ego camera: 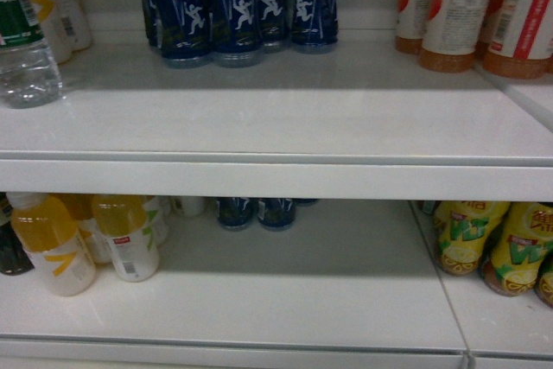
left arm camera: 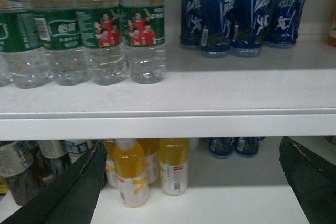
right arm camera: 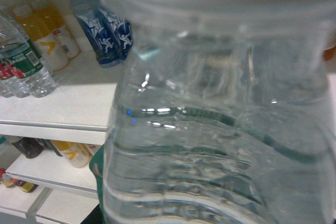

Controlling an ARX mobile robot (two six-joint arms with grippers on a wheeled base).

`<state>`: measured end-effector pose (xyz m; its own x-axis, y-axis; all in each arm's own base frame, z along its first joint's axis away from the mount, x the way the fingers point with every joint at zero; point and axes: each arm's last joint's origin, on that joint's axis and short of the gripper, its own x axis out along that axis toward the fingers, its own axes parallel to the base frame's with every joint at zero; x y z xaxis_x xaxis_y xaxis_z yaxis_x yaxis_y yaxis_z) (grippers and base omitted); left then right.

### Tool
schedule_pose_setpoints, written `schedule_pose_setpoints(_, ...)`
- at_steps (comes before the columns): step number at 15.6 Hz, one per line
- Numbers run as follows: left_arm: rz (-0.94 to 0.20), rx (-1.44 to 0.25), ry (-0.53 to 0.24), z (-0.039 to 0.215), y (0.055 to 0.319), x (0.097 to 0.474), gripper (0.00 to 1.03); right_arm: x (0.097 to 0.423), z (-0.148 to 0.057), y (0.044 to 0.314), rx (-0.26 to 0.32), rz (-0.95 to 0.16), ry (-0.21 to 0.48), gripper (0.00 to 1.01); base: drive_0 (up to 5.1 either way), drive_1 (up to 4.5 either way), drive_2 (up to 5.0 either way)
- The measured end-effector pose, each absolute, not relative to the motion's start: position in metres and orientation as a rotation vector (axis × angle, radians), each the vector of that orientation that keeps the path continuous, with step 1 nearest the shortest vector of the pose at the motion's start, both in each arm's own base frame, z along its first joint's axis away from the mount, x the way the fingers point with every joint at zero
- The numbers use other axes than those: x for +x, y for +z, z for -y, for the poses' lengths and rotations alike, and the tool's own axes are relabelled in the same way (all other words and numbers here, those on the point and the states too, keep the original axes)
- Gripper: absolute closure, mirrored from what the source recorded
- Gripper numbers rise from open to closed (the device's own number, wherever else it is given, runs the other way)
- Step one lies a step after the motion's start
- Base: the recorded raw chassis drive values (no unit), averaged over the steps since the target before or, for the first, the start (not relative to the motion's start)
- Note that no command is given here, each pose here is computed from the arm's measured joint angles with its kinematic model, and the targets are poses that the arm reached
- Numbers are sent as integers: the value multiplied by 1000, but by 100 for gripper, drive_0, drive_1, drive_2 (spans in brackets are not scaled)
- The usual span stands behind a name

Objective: Move water from second to third shelf

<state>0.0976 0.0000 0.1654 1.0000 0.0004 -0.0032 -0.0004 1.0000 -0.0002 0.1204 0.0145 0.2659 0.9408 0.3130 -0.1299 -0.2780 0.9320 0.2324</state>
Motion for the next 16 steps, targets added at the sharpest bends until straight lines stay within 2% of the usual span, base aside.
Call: schedule_pose_setpoints(16, -2, 0, 0, 0, 166, 98, 5, 120, -14, 266, 213, -165, 304, 59, -382, 185, 185)
